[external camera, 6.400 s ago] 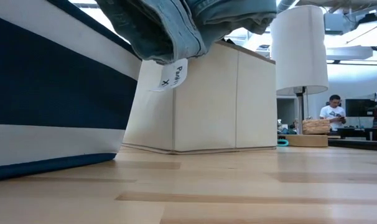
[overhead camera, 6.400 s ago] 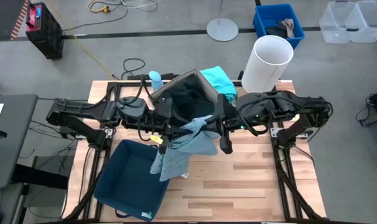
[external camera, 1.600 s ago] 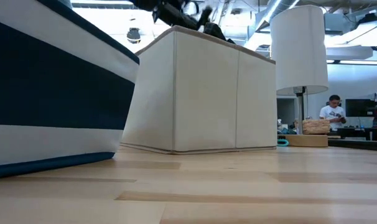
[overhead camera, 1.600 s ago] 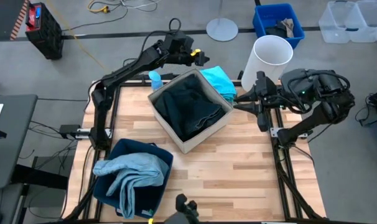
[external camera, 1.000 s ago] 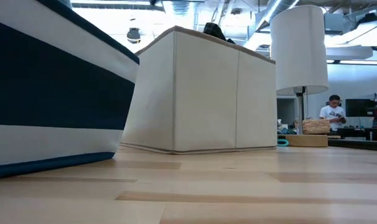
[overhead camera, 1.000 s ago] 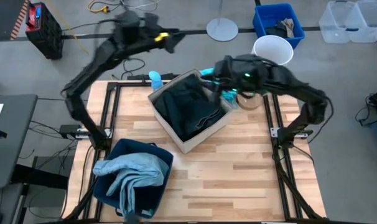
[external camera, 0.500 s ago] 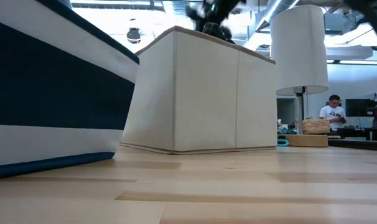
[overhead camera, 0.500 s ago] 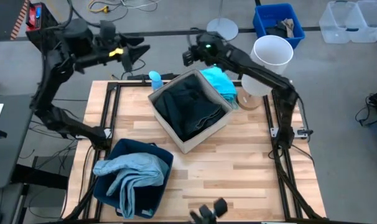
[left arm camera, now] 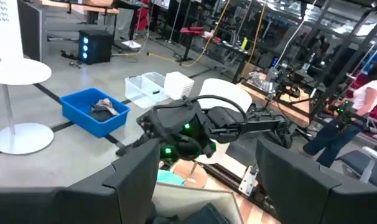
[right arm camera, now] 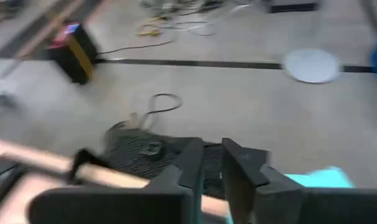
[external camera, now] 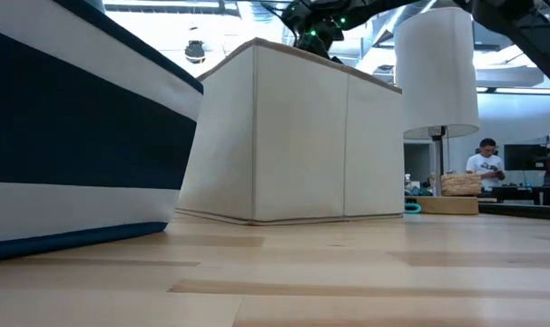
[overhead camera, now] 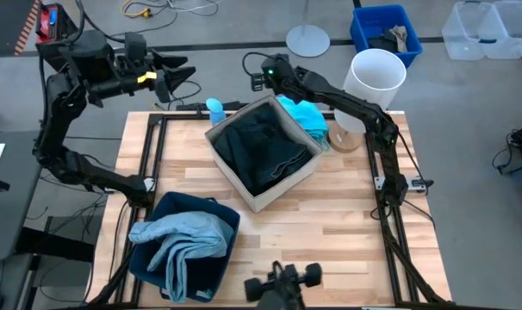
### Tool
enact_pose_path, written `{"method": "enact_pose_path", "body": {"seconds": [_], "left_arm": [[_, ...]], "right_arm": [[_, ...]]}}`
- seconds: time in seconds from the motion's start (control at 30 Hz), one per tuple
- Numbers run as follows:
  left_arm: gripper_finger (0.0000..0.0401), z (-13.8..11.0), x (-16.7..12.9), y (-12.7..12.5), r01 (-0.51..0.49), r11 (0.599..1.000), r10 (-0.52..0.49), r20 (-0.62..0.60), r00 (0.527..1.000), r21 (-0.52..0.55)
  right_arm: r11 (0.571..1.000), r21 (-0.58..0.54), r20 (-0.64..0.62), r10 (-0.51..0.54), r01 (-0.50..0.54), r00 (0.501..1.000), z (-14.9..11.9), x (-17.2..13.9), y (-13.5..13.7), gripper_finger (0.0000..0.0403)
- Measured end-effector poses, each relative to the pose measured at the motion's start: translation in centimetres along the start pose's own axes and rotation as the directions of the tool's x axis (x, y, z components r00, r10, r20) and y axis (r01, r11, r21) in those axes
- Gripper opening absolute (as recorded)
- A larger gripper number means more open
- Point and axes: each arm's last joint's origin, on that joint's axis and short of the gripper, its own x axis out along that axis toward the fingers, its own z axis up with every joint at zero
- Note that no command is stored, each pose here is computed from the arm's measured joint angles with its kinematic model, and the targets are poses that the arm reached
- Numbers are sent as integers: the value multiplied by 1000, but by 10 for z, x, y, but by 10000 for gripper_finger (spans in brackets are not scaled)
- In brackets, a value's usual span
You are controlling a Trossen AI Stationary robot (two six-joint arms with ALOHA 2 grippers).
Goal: Sort clothes
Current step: Put the light blue shorts into the blue-white laundry organizer
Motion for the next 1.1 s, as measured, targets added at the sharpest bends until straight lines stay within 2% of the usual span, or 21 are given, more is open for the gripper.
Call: {"method": "enact_pose_path", "body": {"seconds": [0.17, 0.27, 0.47, 0.67, 0.97, 1.1], "left_arm": [[263, 0, 0, 0, -7, 1000, 7, 1, 1000, -28], [263, -1, 3, 0, -9, 1000, 9, -4, 1000, -25], [263, 0, 3, 0, -10, 1000, 10, -1, 1000, -22], [263, -1, 4, 0, -11, 1000, 11, -4, 1000, -22], [263, -1, 3, 1, -12, 1000, 11, -6, 1000, -20], [263, -1, 3, 0, -10, 1000, 10, -6, 1000, -14]], "right_arm": [[994, 1, -37, -111, 112, 993, 4, 8, -22, 10], [987, -9, -78, -158, 158, 984, 1, 8, -29, 10], [983, 7, -131, -181, 184, 975, -25, 16, -27, 3], [971, 63, -185, -217, 232, 958, -48, 25, -33, 1], [972, 161, -171, -141, 169, 975, -51, 21, -47, 0], [971, 223, -89, -65, 84, 994, -49, 8, -56, 0]]}}
